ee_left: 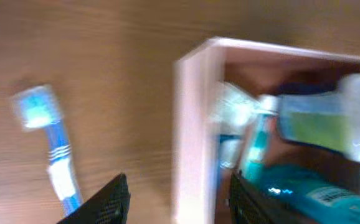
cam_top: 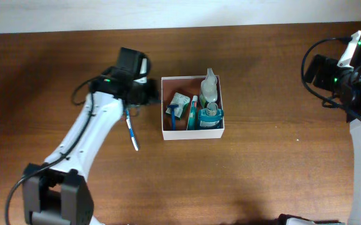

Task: Pack container
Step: 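Move the left gripper back and grasp the blue toothbrush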

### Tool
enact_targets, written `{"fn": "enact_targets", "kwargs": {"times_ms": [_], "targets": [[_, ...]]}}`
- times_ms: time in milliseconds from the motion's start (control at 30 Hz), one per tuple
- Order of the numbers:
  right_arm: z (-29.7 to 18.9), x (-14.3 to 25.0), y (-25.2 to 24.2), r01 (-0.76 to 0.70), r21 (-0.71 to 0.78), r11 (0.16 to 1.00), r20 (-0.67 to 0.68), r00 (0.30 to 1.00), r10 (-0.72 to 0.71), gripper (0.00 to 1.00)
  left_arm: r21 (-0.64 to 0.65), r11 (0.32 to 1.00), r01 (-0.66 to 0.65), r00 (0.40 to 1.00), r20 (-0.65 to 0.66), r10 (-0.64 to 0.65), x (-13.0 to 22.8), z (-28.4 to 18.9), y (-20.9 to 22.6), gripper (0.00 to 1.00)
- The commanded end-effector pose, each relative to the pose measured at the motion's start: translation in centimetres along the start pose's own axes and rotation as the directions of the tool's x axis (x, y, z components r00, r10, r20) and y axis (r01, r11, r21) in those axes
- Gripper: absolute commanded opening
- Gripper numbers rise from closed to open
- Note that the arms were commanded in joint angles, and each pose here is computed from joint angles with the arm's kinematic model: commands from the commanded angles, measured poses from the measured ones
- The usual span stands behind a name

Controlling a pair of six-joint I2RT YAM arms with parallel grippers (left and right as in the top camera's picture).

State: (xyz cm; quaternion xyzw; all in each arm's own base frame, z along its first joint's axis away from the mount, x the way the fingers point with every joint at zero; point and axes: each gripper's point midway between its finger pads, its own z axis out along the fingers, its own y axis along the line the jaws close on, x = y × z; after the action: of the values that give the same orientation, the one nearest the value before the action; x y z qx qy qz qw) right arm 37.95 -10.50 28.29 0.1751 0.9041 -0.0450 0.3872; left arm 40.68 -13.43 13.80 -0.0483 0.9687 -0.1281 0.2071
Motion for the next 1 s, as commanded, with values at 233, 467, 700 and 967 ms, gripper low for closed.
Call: {"fn": "enact_targets", "kwargs": {"times_ms": [233, 467, 700, 967], "targets": [[0.1, -0.1, 0.0, -0.01, -0.003, 1.0, 0.001, 1.0, 0.01, 0.98, -0.252, 0.965, 0.073, 0.997, 0.007, -0.074, 1.6, -0.1, 7.5, 0.53], [0.1, -0.1, 0.0, -0.01, -0.003, 1.0, 0.0, 1.0, 0.01, 0.99, -0.278, 0.949, 0.147, 0.989, 0.022, -0.147, 3.8, 2.6, 9.1, 0.5], [0.1, -0.1, 0.0, -0.01, -0.003, 1.0, 0.0, 1.0, 0.01, 0.99, -0.27, 0.946, 0.179, 0.984, 0.043, -0.174, 5.3, 4.6, 9.9, 0.5], [0.1, -0.1, 0.0, -0.01, -0.003, 1.0, 0.001, 1.0, 0.01, 0.98, -0.252, 0.947, 0.199, 0.98, 0.048, -0.193, 6.7, 6.8, 10.4, 0.5]]}}
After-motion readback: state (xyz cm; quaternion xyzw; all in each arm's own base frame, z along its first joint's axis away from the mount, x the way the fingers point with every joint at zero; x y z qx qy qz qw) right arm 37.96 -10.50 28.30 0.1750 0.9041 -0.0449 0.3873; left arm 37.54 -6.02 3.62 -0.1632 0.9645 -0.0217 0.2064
